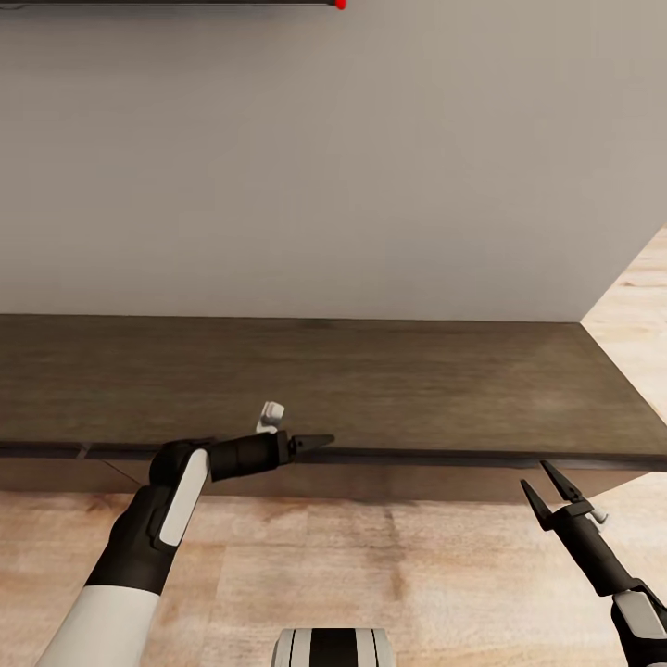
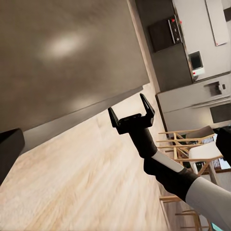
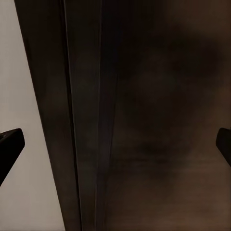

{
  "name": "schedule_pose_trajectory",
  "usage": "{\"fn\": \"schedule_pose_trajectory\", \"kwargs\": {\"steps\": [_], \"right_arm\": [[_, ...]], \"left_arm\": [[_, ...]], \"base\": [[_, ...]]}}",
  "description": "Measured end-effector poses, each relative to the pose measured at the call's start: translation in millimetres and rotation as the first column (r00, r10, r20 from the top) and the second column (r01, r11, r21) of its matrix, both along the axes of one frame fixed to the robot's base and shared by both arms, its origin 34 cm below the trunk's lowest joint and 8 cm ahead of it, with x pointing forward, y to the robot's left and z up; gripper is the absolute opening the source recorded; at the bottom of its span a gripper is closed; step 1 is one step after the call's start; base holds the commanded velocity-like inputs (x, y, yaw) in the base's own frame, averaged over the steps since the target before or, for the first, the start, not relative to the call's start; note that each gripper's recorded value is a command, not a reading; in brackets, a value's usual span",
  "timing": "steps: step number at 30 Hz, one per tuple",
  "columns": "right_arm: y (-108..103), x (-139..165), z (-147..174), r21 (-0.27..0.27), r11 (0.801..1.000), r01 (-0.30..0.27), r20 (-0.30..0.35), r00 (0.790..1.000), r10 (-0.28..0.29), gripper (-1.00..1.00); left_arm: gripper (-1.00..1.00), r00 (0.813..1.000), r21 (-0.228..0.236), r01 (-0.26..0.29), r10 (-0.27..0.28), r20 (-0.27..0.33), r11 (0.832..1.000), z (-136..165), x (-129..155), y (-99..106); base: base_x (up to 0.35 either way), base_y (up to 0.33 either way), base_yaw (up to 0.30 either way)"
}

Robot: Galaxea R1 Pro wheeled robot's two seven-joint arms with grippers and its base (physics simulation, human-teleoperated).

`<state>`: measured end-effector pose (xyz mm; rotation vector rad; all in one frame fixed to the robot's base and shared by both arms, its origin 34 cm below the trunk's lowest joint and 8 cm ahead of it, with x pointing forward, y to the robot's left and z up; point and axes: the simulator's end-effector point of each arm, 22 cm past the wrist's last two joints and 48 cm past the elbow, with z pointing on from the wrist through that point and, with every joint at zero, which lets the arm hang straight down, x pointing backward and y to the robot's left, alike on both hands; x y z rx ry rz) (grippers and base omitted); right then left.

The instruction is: Place each of the two pumpkins and all three candles from the living room inside a cabinet in the living room (use any cabinet), then make sure every cabinet is closed, and position the cauldron so it is next to a table in the living room.

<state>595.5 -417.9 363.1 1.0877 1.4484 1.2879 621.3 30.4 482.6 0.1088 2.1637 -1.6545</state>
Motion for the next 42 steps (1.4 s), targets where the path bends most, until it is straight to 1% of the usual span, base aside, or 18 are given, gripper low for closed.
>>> {"fn": "schedule_pose_trajectory", "kwargs": {"steps": [42], "right_arm": [[1.5,0.3,-0.5,-0.001,1.0,-0.006,-0.002,1.0,0.006,1.0]], "left_arm": [[1.0,1.0,0.002,-0.001,0.001,-0.003,1.0,-1.2,-1.1,0.2]], "base": [[0.02,0.006,0.0]]}}
